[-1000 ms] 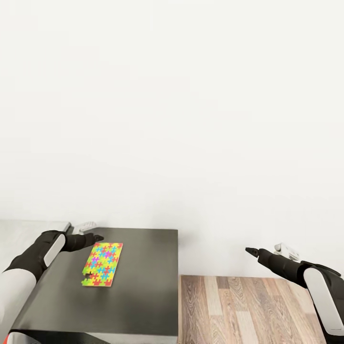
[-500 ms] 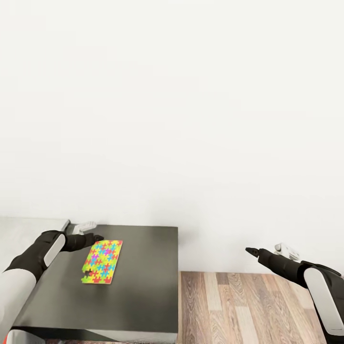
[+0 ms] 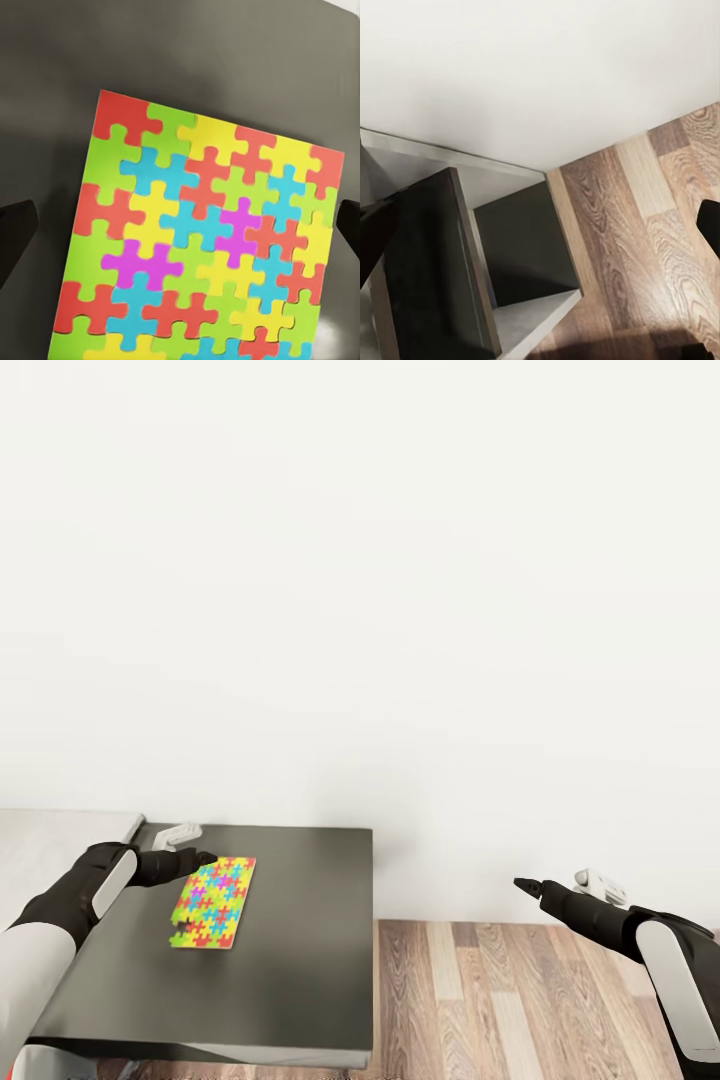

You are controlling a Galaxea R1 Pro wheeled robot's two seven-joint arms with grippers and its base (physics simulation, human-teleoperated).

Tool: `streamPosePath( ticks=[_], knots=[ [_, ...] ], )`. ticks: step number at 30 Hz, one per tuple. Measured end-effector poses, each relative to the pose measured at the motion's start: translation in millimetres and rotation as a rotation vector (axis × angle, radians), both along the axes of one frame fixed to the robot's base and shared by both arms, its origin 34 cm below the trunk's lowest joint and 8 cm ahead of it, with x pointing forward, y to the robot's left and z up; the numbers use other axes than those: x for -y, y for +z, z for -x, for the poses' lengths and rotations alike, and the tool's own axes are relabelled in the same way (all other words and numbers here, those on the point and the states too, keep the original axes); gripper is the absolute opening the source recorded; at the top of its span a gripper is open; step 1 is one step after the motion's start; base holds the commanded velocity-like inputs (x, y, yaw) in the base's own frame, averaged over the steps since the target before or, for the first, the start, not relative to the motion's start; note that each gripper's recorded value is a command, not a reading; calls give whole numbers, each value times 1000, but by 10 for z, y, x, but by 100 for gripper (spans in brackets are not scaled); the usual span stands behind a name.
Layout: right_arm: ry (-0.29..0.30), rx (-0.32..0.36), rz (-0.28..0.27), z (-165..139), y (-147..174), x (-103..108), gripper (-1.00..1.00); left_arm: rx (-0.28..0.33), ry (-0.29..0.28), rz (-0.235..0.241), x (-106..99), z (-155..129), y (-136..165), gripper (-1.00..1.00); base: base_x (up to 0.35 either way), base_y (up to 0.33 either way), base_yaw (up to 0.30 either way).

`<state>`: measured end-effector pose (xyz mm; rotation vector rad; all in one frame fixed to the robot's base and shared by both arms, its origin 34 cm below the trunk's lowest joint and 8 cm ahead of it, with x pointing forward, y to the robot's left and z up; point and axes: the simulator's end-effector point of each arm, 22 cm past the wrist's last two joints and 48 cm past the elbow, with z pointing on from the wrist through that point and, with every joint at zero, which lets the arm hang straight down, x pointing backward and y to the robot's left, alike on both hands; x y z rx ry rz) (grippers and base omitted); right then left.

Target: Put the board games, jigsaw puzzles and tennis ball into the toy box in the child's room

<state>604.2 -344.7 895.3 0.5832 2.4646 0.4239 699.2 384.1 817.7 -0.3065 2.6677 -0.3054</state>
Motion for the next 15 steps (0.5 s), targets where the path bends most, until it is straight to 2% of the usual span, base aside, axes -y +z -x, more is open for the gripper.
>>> streamPosePath(
  ticks=[15],
  knots=[
    [0, -25, 0, 28, -122, 0, 100, -25, -2, 0, 9, 48, -148, 100, 0, 0, 0]
  ],
)
